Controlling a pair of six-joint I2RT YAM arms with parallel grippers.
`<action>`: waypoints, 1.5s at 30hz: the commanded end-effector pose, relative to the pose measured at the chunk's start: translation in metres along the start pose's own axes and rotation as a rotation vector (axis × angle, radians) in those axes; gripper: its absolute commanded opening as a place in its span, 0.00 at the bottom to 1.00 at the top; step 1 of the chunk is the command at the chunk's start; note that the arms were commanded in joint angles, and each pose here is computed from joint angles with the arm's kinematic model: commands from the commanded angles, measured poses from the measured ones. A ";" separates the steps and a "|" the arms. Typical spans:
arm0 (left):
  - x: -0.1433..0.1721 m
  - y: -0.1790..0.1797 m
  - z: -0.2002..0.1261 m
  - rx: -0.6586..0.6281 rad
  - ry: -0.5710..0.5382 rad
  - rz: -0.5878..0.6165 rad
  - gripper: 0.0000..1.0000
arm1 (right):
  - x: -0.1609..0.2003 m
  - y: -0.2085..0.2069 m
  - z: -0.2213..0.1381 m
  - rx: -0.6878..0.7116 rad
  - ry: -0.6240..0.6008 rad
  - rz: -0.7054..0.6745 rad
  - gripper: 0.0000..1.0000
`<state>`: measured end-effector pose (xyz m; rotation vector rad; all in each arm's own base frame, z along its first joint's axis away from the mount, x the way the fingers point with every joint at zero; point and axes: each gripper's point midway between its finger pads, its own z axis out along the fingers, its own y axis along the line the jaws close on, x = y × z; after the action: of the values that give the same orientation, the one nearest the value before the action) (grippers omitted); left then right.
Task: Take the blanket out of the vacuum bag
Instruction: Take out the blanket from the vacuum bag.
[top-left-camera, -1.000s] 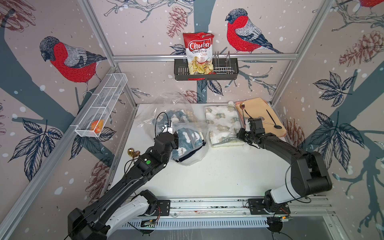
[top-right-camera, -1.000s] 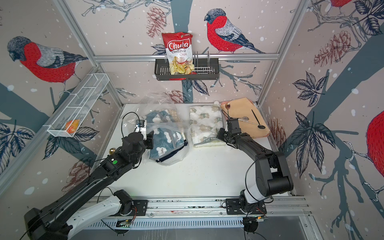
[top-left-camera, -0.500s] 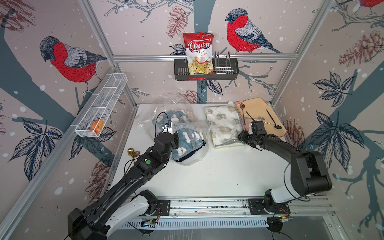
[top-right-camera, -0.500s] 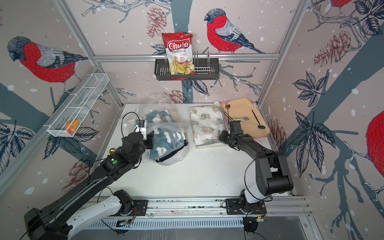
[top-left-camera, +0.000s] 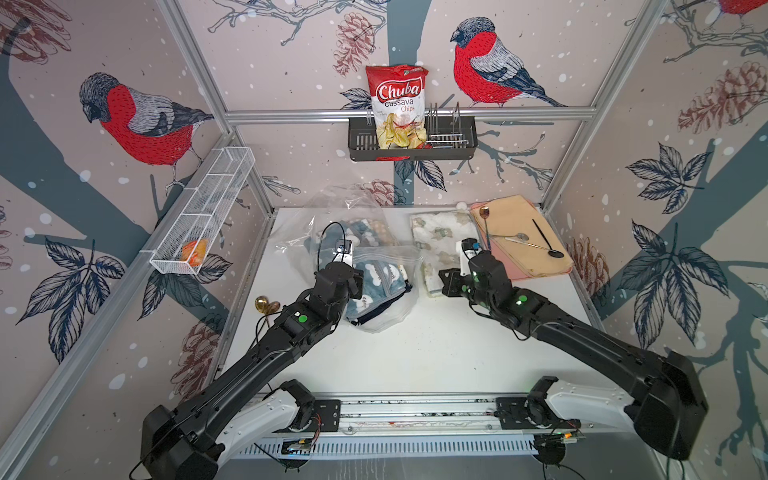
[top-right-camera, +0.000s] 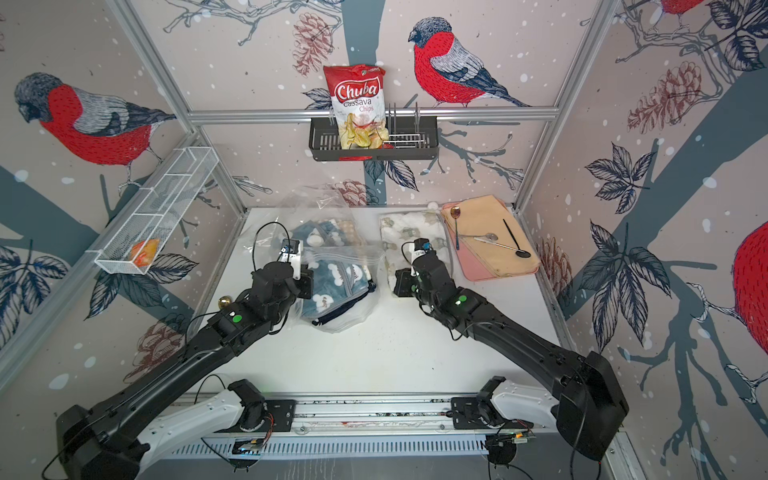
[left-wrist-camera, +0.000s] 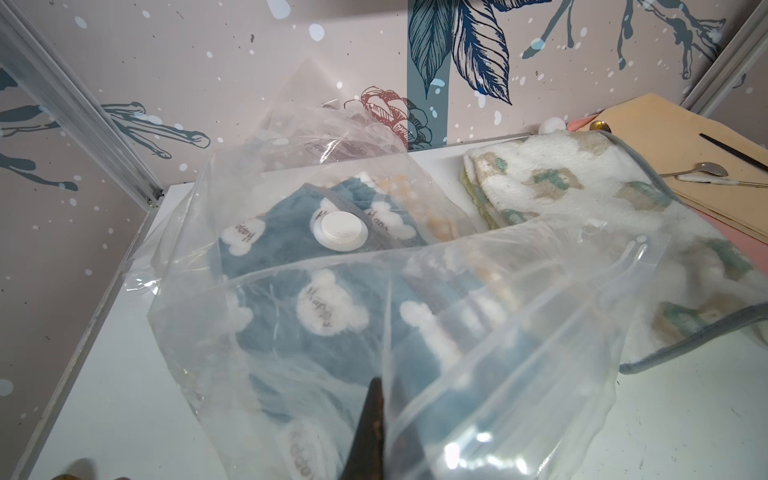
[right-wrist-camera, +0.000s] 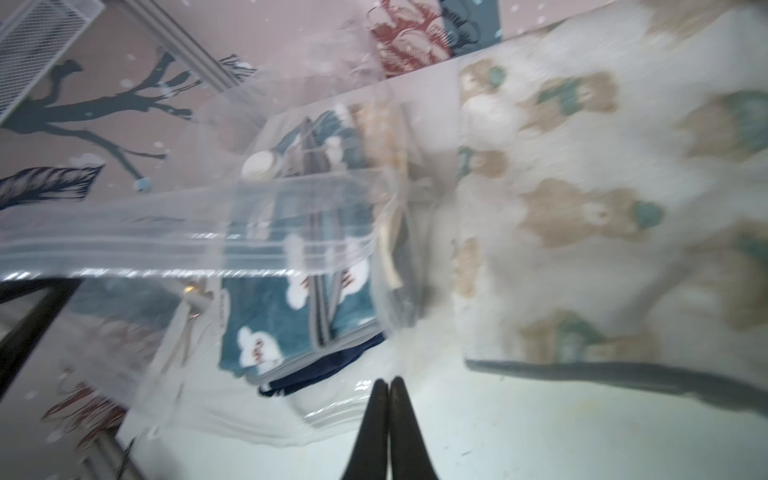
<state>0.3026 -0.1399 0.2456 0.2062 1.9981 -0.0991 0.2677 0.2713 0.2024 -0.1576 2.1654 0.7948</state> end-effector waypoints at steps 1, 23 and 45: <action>-0.007 -0.015 0.002 0.077 -0.010 0.003 0.00 | 0.000 0.037 -0.004 -0.126 -0.115 0.110 0.01; -0.002 -0.033 0.004 0.169 0.022 0.016 0.00 | 0.100 0.092 0.093 -0.391 0.150 0.427 0.43; -0.007 -0.029 -0.003 0.157 -0.010 0.014 0.03 | 0.117 0.075 0.141 -0.396 0.243 0.577 0.63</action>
<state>0.2947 -0.1671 0.2438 0.3334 2.0141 -0.2350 0.2530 0.4264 0.0813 0.1847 2.2944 1.5564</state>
